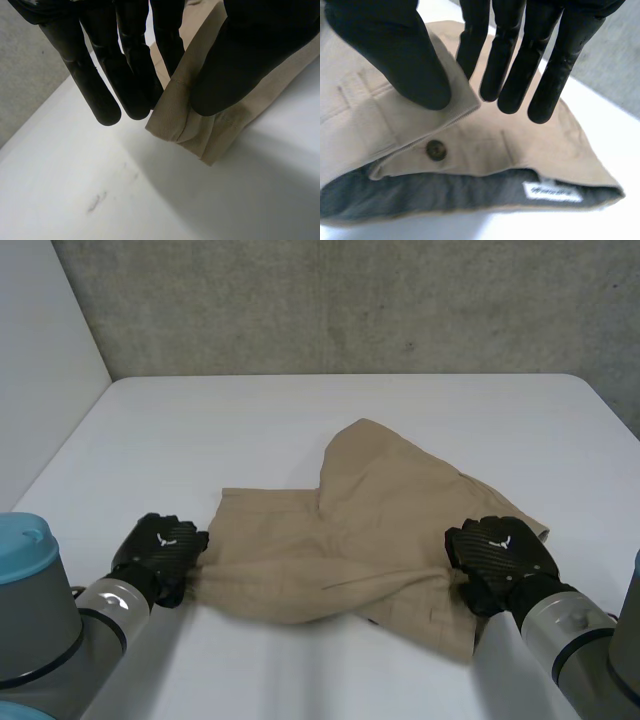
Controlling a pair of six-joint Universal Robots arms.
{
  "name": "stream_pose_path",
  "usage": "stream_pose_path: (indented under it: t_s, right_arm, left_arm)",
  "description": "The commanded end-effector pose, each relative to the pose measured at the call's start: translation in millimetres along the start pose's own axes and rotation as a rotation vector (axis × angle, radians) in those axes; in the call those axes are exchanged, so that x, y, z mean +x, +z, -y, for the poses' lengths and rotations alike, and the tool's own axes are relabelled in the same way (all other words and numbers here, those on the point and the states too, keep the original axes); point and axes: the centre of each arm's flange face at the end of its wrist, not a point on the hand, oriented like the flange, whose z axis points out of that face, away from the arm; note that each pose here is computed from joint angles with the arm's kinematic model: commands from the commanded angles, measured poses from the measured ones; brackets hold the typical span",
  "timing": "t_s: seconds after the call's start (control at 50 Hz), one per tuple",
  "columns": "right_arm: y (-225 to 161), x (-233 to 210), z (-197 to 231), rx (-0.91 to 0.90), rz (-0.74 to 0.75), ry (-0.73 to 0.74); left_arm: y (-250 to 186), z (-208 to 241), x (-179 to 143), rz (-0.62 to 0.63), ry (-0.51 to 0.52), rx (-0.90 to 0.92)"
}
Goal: Fold the shorts.
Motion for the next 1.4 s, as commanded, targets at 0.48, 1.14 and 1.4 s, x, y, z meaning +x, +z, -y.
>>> stream_pose_path:
  t_s: [0.48,1.14,1.4]
  right_arm:
    - [-25,-21,-5,-0.291,0.204,0.395]
    - [-82,3,137,0.291,0.107,0.007]
    - [-81,33,155,0.35,-0.021,-0.084]
  left_arm:
    - [18,24,-18,0.054,-0.002,0.078]
    - [-89,118,-107,0.372,-0.055,0.371]
    - [-136,130,-94,0.328,-0.133,0.429]
